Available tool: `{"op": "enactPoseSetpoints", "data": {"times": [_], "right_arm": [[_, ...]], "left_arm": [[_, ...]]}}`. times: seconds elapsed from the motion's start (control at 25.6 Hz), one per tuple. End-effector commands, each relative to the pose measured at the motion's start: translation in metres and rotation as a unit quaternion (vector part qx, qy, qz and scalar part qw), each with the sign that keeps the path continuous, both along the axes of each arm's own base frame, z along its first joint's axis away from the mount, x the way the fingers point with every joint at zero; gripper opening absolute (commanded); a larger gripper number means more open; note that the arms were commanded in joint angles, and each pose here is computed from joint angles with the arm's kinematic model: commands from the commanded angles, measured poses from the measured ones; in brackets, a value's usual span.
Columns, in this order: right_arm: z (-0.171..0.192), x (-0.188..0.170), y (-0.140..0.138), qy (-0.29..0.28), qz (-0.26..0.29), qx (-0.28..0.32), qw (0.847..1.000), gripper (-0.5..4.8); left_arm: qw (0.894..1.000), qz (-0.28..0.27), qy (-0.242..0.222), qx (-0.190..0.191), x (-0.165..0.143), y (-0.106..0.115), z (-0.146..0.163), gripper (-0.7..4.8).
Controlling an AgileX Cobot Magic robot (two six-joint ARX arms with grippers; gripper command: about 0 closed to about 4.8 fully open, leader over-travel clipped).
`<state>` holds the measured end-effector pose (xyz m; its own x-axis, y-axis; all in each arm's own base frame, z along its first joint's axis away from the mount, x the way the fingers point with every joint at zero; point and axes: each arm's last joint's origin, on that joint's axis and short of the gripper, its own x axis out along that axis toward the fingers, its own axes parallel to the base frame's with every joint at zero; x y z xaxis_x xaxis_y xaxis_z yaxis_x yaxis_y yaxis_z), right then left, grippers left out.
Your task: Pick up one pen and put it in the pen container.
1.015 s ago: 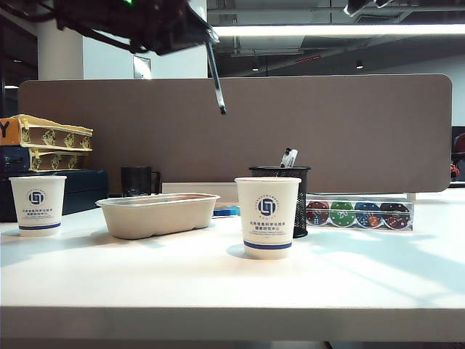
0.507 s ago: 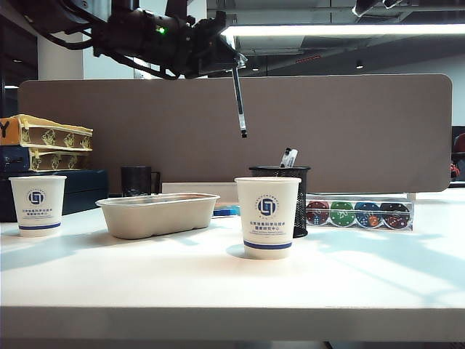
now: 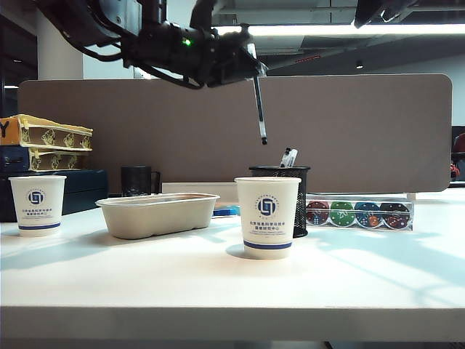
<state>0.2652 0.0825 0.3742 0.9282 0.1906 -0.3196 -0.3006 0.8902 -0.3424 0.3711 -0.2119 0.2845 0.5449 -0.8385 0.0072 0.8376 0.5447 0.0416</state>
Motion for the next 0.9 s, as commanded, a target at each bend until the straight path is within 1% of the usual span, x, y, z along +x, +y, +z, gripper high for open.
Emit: {"op": "enactPoseSetpoints", "data": {"times": [0.04, 0.47, 0.7, 0.9], "right_arm": [[0.004, 0.0, 0.0, -0.01, 0.0, 0.006, 1.0, 2.7], [0.002, 0.0, 0.0, -0.004, -0.002, 0.012, 1.0, 2.7], [-0.006, 0.012, 0.005, 0.009, 0.005, 0.037, 0.999, 2.7], [-0.014, 0.02, 0.008, 0.017, 0.006, 0.037, 0.999, 2.7]], "left_arm": [[1.0, -0.003, -0.004, 0.002, 0.002, -0.002, -0.003, -0.06], [1.0, -0.001, 0.021, 0.015, 0.01, -0.007, -0.026, -0.06], [0.999, -0.002, 0.036, 0.026, 0.012, -0.008, -0.035, -0.06], [0.999, -0.002, 0.042, 0.034, 0.012, -0.008, -0.038, -0.06]]}}
